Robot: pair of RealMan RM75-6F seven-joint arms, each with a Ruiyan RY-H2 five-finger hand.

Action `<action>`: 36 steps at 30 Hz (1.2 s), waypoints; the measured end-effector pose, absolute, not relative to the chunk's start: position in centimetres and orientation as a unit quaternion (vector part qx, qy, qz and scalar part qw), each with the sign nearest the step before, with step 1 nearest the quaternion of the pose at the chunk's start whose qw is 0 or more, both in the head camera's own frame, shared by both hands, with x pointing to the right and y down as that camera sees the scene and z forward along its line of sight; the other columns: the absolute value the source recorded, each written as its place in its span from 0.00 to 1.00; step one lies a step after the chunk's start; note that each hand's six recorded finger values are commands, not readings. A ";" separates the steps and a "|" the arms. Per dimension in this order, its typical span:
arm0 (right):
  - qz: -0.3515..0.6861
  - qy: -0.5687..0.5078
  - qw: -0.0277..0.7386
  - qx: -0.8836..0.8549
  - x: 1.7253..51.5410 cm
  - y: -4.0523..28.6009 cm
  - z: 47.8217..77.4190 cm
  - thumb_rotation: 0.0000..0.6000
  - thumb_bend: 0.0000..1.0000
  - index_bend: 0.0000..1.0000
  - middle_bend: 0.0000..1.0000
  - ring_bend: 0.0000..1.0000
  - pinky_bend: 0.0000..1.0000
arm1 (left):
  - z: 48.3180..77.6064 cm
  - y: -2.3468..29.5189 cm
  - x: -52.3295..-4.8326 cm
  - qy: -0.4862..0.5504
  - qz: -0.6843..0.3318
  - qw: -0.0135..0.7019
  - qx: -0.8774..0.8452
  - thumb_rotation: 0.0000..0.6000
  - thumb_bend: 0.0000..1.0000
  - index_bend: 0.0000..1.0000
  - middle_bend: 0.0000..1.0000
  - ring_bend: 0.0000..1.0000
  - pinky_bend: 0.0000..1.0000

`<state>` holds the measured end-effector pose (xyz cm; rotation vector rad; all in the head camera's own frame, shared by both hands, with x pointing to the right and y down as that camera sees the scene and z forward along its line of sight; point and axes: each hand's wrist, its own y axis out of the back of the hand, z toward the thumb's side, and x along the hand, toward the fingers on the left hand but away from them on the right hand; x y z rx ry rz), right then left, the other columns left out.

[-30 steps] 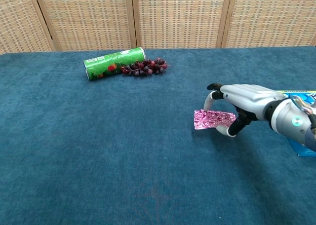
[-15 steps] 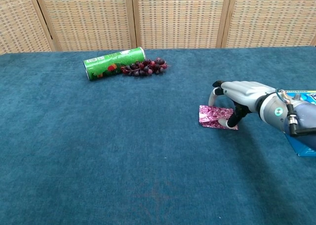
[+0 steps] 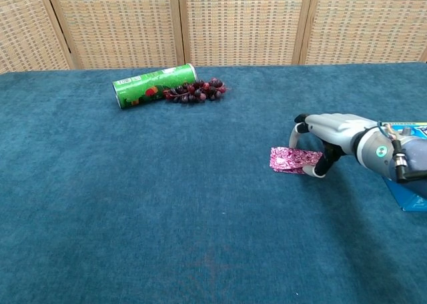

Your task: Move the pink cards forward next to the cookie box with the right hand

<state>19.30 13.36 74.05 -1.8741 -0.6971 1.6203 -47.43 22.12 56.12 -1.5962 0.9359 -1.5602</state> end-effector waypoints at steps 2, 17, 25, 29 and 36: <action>0.607 -0.259 0.280 -0.698 19.4 13.4 74.1 1.00 0.39 0.32 0.00 0.00 0.00 | 56.1 22.1 -47.4 0.362 -0.603 0.353 -0.617 1.00 0.01 0.00 0.00 0.00 0.00; 0.609 -0.264 0.276 -0.696 19.8 13.1 74.0 1.00 0.33 0.20 0.00 0.00 0.00 | 56.1 22.1 -47.4 0.362 -0.604 0.353 -0.615 1.00 0.01 0.00 0.00 0.00 0.00; 0.604 -0.265 0.276 -0.699 19.7 13.0 73.3 1.00 0.31 0.17 0.00 0.00 0.00 | 56.1 22.1 -47.4 0.363 -0.604 0.353 -0.616 1.00 0.01 0.00 0.00 0.00 0.00; 0.596 -0.270 0.275 -0.704 19.6 13.0 72.8 1.00 0.31 0.17 0.00 0.00 0.00 | 56.1 22.1 -47.4 0.363 -0.604 0.353 -0.616 1.00 0.01 0.00 0.00 0.00 0.00; 0.555 -0.282 0.296 -0.725 20.3 13.5 69.7 1.00 0.31 0.17 0.00 0.00 0.00 | 56.1 22.1 -47.4 0.364 -0.602 0.351 -0.618 1.00 0.01 0.00 0.00 0.00 0.00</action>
